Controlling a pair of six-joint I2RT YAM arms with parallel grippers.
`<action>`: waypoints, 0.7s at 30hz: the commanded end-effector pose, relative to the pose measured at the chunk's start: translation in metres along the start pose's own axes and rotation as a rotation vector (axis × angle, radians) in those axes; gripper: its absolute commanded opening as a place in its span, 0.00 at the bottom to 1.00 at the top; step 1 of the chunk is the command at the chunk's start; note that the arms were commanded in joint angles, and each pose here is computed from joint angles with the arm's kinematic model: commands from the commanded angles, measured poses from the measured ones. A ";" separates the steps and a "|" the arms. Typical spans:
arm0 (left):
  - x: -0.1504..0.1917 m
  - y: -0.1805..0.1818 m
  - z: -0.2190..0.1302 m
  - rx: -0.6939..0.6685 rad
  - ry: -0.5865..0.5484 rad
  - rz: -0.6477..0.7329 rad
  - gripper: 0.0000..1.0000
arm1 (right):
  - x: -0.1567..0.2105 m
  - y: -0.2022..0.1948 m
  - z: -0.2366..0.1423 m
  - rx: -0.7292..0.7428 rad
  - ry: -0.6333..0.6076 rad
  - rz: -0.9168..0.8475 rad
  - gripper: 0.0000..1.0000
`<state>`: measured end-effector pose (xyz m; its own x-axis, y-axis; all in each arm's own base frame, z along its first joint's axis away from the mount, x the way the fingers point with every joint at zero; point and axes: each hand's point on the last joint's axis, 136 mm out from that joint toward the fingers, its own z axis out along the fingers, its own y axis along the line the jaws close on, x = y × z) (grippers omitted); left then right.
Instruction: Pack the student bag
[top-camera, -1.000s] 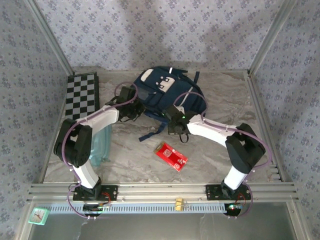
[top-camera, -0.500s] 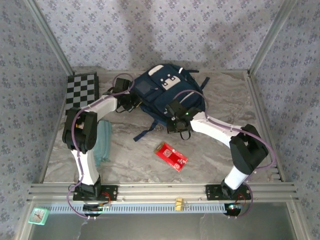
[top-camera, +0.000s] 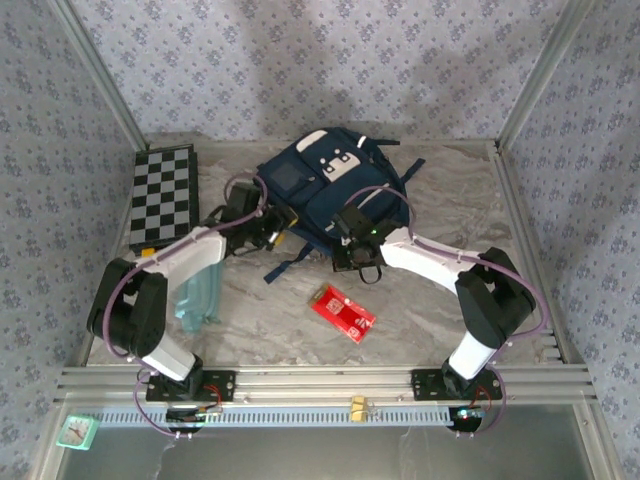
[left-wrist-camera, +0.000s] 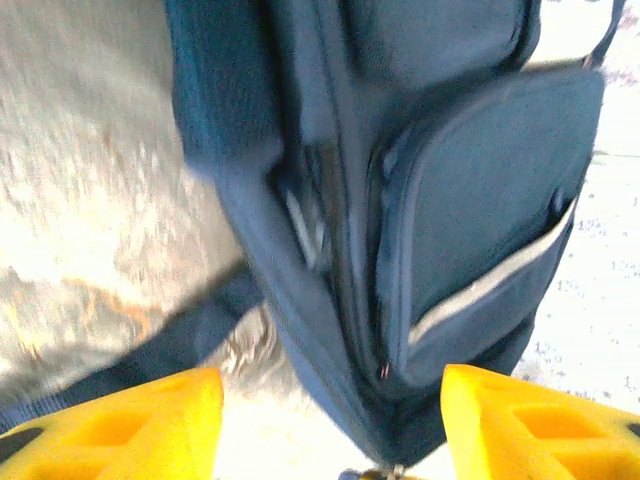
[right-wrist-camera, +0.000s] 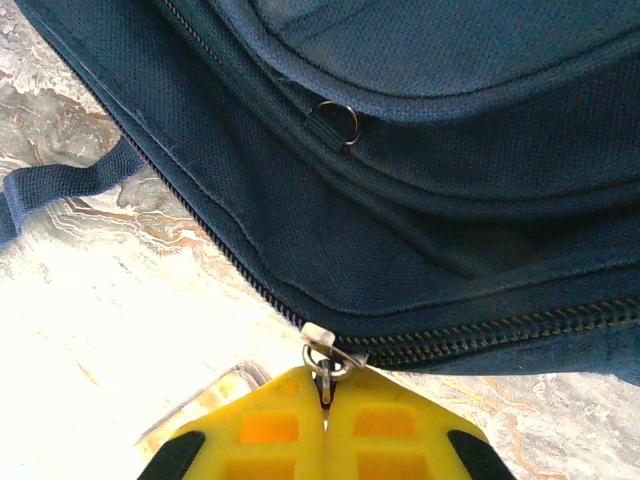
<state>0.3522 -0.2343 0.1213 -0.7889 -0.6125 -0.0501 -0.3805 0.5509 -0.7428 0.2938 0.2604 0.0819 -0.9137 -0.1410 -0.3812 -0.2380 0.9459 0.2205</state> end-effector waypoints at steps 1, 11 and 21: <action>0.017 -0.008 0.008 0.040 -0.009 -0.117 0.62 | 0.004 0.008 -0.009 -0.038 0.001 -0.002 0.00; 0.047 -0.013 0.045 0.032 -0.019 -0.185 0.63 | 0.007 0.010 -0.013 -0.046 0.006 -0.004 0.00; 0.047 -0.044 0.075 0.076 -0.058 -0.109 0.51 | 0.008 0.004 -0.010 -0.015 0.001 -0.014 0.00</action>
<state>0.3471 -0.3132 0.0743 -0.7200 -0.6917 0.0560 -0.5016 0.4631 -0.7307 0.2914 0.2614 0.0855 -0.9089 -0.1408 -0.3925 -0.2443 0.9426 0.2274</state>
